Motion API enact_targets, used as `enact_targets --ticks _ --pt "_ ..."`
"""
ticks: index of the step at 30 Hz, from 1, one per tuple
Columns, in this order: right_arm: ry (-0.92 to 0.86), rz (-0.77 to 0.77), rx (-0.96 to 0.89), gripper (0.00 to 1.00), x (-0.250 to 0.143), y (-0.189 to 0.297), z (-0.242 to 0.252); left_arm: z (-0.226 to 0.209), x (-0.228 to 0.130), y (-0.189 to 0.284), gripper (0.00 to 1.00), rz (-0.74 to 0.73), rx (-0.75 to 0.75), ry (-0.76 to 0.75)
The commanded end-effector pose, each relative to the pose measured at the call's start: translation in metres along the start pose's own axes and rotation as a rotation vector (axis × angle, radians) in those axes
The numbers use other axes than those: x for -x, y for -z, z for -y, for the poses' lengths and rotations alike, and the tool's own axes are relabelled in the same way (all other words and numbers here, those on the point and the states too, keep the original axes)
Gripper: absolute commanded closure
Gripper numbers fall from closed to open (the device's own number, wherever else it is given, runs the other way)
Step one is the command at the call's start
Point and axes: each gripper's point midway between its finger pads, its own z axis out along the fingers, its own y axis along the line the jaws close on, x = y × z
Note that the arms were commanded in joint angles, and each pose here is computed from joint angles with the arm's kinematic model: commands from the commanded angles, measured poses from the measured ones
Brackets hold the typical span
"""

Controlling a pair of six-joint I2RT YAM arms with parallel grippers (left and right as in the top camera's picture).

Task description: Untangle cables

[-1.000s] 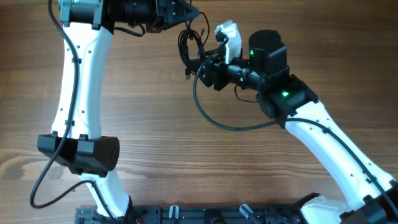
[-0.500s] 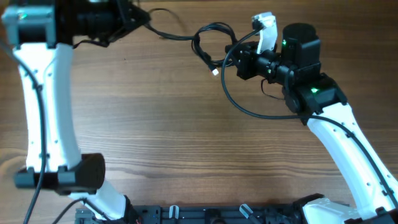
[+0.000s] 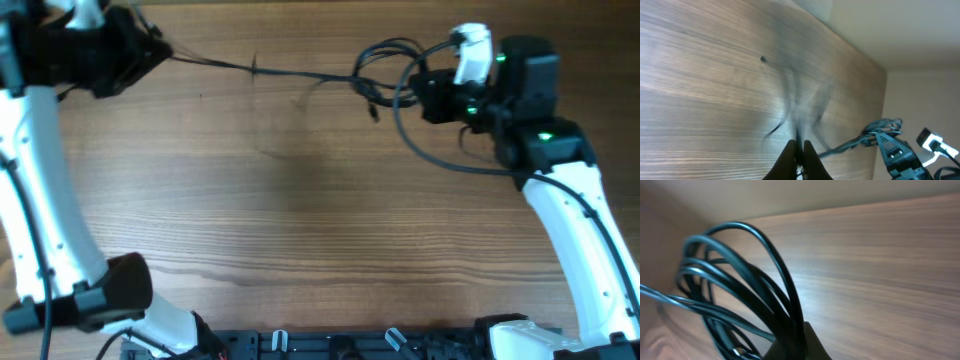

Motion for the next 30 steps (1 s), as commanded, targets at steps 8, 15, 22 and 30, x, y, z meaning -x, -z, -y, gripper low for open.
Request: enact_targets --ticks 8,15,22,30 --pt "-0.023 0.066 -0.195 0.96 0.017 0.037 0.069 -0.037 0.012 0.094 0.96 0.285 0.147 0.014" --pt "0.055 0.075 -0.020 0.96 0.018 0.029 0.000 0.046 -0.009 0.044 0.93 0.179 0.000 -0.314" --pt "0.096 0.181 0.048 0.96 0.033 0.070 -0.046 0.099 -0.067 -0.031 0.66 -0.065 -0.116 -0.916" --pt "0.120 0.246 0.131 0.96 0.034 0.112 -0.079 0.137 -0.128 -0.106 0.55 -0.310 -0.429 -1.140"
